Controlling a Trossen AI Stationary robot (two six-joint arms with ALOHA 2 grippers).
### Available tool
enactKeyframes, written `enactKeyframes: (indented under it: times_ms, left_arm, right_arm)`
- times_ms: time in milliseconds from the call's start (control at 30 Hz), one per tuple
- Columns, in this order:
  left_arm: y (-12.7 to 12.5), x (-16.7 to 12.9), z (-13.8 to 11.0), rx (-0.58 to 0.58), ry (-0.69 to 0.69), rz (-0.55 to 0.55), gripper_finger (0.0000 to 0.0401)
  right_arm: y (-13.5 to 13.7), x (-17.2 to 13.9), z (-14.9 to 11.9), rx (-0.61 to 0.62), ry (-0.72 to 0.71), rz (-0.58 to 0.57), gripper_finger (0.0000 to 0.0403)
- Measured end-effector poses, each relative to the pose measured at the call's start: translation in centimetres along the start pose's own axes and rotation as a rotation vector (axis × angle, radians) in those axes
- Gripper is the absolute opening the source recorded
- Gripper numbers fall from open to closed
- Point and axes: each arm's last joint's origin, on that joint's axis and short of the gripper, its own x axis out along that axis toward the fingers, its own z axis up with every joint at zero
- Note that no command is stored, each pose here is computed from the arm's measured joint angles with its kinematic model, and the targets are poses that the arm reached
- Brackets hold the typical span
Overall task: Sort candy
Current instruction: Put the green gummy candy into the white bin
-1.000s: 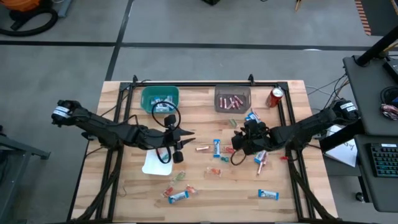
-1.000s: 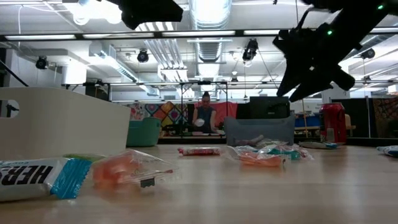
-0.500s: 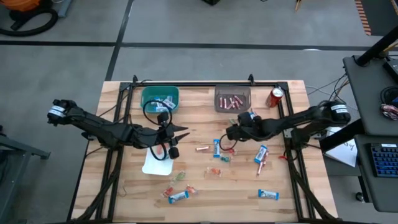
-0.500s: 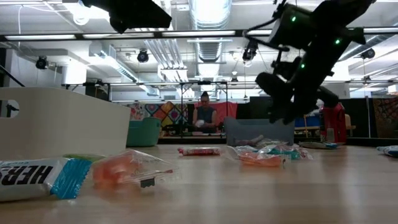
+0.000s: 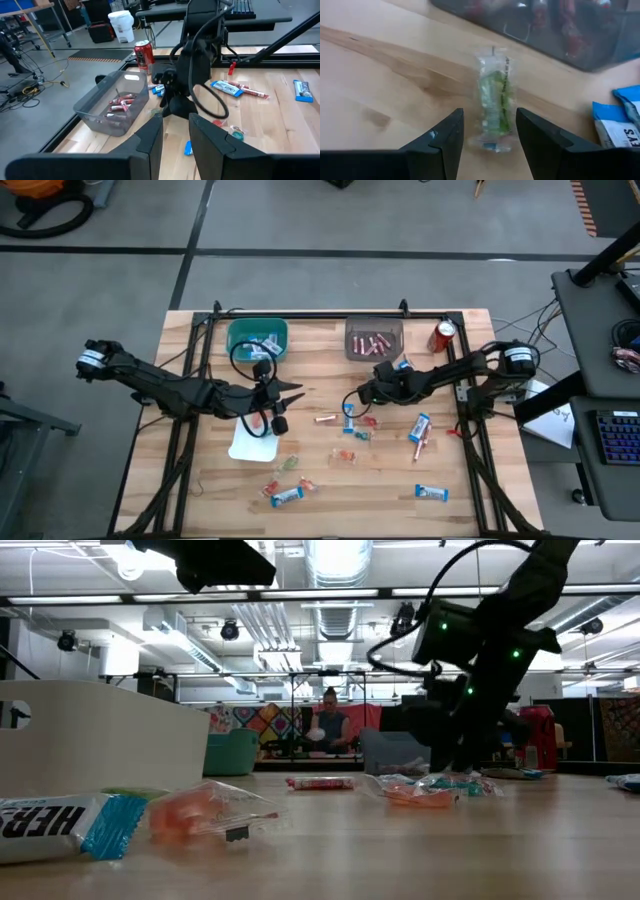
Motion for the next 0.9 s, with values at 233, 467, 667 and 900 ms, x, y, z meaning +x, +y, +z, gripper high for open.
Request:
enactKeyframes:
  times_ms: [233,467,667,900]
  left_arm:
    - [0.0,0.0,0.0,-0.001,-0.001,0.0,0.0079]
    - [-0.1,0.2,-0.1,-0.013,0.005,0.001,0.0079]
    - [-0.5,0.8,-0.4,-0.047,-0.001,0.0,0.0079]
    - [-1.2,1.7,-0.5,-0.074,-0.038,-0.003,0.0079]
  right_arm:
    - [0.2,0.9,-0.6,-0.001,0.001,-0.029,0.015]
    - [0.2,0.7,-0.6,-0.028,0.009,-0.022,0.0066]
    - [0.5,-0.9,-0.7,-0.094,0.018,0.041,0.0017]
    - [1.7,-5.3,-1.4,-0.178,-0.029,0.226,0.0016]
